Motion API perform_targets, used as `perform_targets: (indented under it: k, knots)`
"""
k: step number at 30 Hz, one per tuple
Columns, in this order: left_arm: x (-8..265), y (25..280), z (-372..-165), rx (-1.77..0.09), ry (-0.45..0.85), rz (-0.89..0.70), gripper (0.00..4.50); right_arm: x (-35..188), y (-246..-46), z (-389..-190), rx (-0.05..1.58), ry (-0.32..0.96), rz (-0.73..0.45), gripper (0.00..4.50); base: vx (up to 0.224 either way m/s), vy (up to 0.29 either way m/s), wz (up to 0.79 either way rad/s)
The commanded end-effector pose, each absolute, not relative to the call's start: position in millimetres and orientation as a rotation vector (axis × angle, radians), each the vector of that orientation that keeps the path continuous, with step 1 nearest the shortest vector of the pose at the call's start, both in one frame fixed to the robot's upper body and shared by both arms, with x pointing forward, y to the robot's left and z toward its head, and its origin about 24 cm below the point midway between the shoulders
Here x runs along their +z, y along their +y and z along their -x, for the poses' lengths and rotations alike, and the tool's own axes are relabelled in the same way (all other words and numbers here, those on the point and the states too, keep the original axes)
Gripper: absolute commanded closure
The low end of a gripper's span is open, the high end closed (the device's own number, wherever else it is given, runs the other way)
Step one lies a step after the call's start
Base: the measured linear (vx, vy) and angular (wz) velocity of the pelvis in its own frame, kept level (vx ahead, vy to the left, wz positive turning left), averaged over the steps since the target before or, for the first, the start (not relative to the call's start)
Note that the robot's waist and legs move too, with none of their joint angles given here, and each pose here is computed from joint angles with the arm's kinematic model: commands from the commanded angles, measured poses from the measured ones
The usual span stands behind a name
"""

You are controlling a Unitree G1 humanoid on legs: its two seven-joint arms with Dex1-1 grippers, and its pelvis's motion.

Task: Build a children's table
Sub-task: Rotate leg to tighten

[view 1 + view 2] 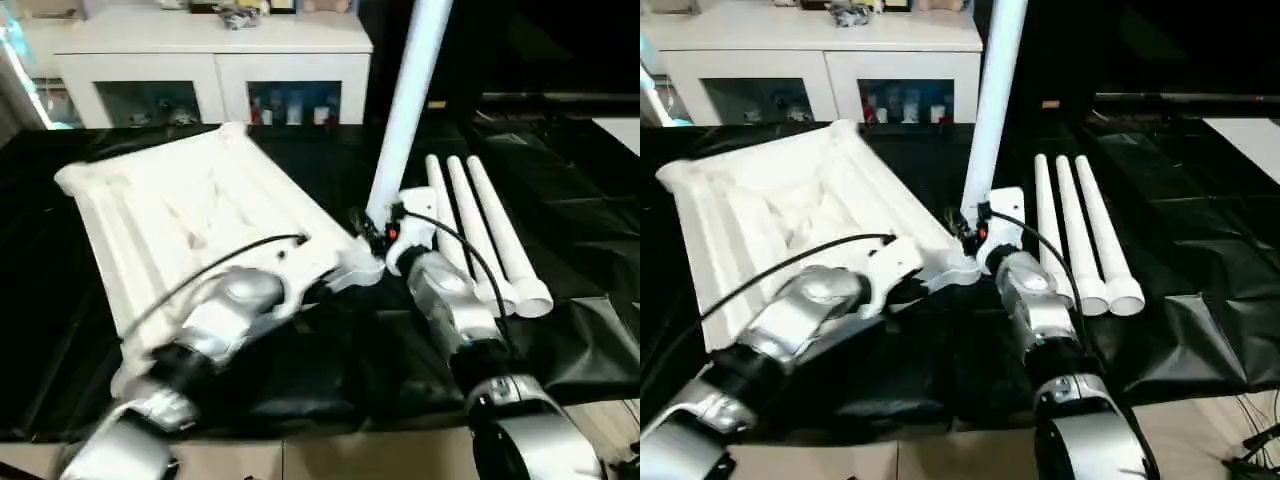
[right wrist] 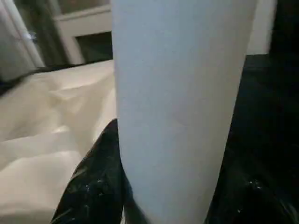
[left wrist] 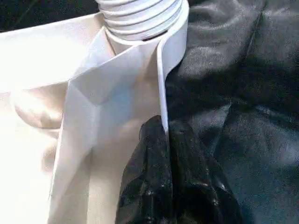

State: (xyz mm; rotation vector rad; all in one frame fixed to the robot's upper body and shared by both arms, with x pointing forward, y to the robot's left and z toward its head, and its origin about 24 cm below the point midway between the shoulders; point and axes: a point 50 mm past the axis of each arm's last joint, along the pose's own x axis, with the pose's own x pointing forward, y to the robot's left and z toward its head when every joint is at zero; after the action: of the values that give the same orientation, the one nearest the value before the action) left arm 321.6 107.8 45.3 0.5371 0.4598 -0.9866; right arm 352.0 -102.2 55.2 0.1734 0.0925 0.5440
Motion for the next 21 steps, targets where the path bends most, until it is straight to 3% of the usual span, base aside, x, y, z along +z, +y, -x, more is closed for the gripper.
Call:
perform_targets:
  k: [1,4,11,17,21]
  knots:
    - [37,123,-318,-0.987,0.510,-0.581,4.50,23,-110.0,-337.6,0.563,0.247,-0.193,2.66,0.064,-0.038,-0.01]
    - [41,137,-315,-0.992,0.493,-0.556,4.50,22,-122.6,-330.5,0.686,0.243,-0.176,2.66,0.078,-0.016,-0.07]
    - [44,144,-314,-1.006,0.485,-0.563,4.50,26,-138.1,-325.9,0.801,0.238,-0.138,2.66,0.028,0.002,-0.01]
    - [45,146,-311,-1.028,0.483,-0.556,4.50,30,-150.3,-327.1,0.815,0.218,-0.207,2.66,0.000,0.000,0.00]
    - [45,148,-309,-1.038,0.483,-0.553,4.50,28,-158.1,-330.0,0.740,0.211,-0.286,2.66,0.000,0.000,0.00]
